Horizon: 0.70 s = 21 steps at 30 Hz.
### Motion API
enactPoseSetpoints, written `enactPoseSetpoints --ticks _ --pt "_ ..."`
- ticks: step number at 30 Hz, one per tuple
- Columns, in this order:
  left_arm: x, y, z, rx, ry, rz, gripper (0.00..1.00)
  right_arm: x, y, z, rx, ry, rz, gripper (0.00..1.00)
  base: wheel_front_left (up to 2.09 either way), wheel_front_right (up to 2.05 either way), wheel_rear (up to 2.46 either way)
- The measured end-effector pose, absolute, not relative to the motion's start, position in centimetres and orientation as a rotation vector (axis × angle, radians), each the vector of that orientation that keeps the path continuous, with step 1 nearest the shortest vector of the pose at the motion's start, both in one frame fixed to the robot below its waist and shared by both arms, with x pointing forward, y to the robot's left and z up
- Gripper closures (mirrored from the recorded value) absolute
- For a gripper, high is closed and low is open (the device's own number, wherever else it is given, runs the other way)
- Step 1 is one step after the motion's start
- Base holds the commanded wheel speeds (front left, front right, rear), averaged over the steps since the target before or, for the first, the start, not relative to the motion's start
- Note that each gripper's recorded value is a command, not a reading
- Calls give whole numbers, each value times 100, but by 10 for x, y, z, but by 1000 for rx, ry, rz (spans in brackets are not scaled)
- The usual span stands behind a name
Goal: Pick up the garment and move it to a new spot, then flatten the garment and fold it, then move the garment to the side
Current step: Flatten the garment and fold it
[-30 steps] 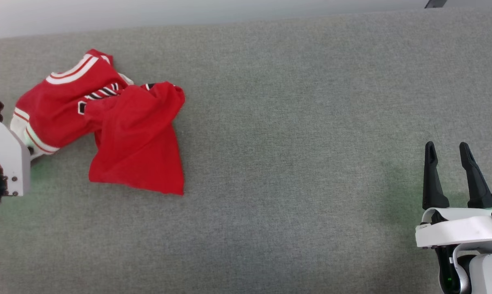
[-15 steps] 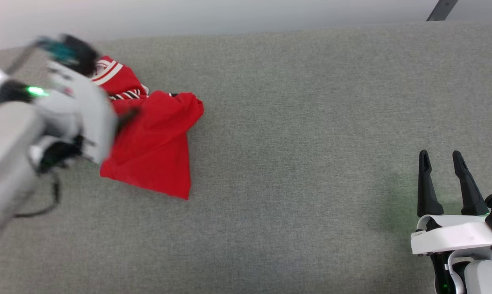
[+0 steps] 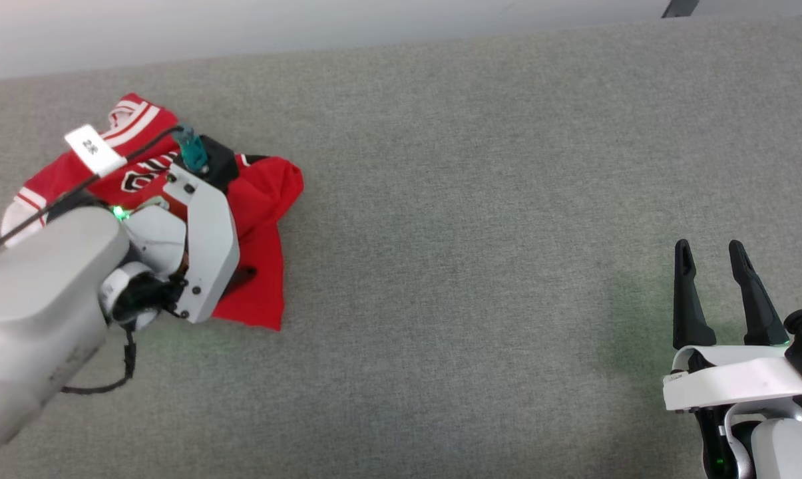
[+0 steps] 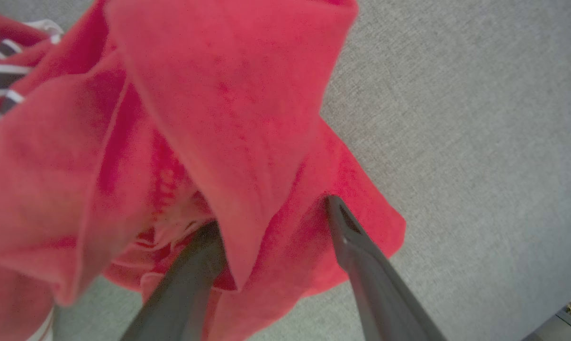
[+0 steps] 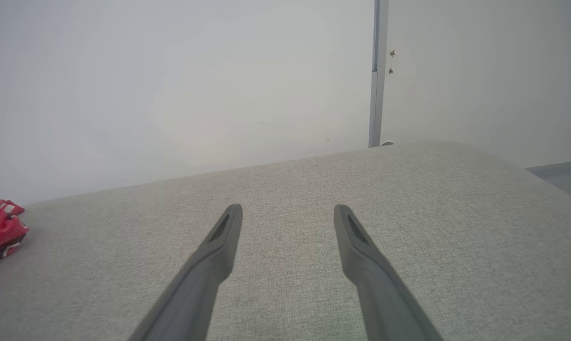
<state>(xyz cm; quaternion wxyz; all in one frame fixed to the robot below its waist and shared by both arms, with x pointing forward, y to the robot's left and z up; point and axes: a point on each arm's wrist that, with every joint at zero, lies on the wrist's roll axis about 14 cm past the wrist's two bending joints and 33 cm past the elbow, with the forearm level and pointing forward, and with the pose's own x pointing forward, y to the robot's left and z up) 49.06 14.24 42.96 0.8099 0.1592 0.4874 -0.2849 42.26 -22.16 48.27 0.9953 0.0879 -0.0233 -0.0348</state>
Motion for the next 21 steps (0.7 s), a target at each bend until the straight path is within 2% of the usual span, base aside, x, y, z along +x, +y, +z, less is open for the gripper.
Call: enactPoseSetpoints --ticks 1,2,3,8,11,21 --pt "492 141 425 336 1040 -607 47 422 -223 483 175 -46 -73 0 0 0 0" --pt "491 141 420 325 1046 -605 77 422 -224 482 174 -44 -75 0 0 0 0" --pt "489 138 416 310 1052 -614 100 422 -225 481 173 -43 -78 0 0 0 0" --pt "484 118 424 210 982 -680 100 423 -227 481 171 -44 -85 0 0 0 0" --pt "463 102 434 165 953 -766 100 425 -220 479 172 -39 -68 0 0 0 0" --pt "328 84 465 -17 1053 -1033 100 443 -178 483 160 -52 58 0 0 0 0"
